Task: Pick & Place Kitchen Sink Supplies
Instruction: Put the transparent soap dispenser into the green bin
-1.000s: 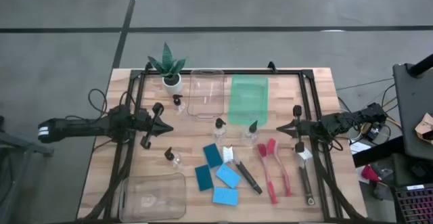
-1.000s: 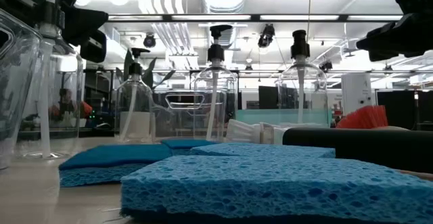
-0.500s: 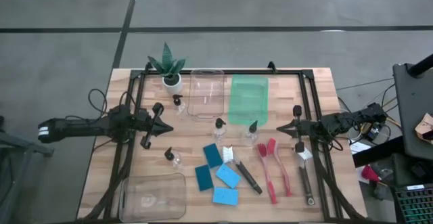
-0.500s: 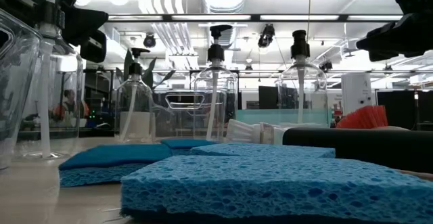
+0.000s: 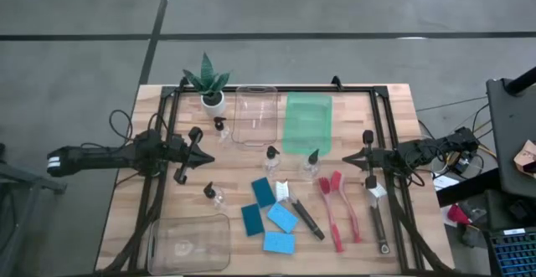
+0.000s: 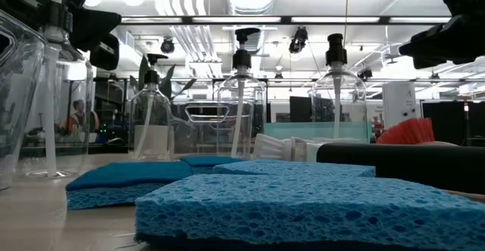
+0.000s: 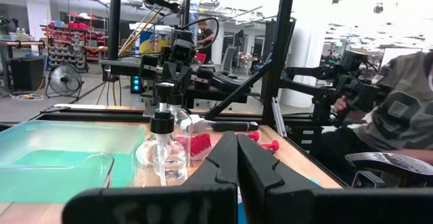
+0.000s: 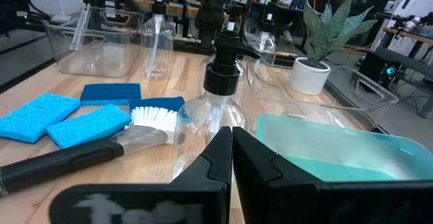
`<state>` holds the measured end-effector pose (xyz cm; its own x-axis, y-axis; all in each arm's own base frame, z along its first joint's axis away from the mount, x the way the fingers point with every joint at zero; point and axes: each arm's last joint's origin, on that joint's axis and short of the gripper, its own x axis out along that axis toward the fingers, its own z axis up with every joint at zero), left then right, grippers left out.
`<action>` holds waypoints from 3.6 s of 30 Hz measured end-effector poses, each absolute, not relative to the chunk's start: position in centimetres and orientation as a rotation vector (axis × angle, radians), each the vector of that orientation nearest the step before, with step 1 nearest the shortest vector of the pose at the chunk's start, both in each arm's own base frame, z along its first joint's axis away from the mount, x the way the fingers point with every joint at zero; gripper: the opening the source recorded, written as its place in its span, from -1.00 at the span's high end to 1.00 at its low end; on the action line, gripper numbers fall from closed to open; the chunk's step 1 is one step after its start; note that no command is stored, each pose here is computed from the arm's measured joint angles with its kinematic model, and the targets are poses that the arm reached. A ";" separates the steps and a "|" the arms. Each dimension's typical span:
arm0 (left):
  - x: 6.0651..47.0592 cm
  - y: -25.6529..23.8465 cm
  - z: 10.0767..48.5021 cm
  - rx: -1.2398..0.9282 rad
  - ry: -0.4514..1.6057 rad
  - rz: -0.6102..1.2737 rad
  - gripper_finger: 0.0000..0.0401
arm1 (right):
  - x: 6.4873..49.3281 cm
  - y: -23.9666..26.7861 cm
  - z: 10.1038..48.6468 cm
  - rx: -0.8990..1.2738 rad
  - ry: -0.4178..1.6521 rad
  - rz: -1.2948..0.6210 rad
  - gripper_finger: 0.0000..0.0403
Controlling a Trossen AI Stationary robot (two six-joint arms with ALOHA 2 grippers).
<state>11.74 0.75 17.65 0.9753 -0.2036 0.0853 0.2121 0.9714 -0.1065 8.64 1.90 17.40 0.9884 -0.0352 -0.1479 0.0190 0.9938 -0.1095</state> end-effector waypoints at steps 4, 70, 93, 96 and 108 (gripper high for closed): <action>11.7 0.7 17.6 -0.115 -0.074 -0.210 1.00 | 8.7 1.9 17.6 -0.034 0.127 -0.032 0.96; 11.7 0.8 17.6 -0.116 -0.070 -0.210 1.00 | 21.4 5.5 18.2 0.118 0.253 -0.394 0.00; 11.7 0.7 17.6 -0.117 -0.068 -0.210 1.00 | 21.6 5.6 20.5 0.165 0.185 -0.357 0.30; 11.8 0.8 17.6 -0.117 -0.067 -0.209 1.00 | 21.6 5.6 21.8 0.169 0.151 -0.335 0.35; 11.8 0.8 17.6 -0.118 -0.066 -0.209 1.00 | 21.6 5.3 27.3 0.068 0.152 -0.422 0.32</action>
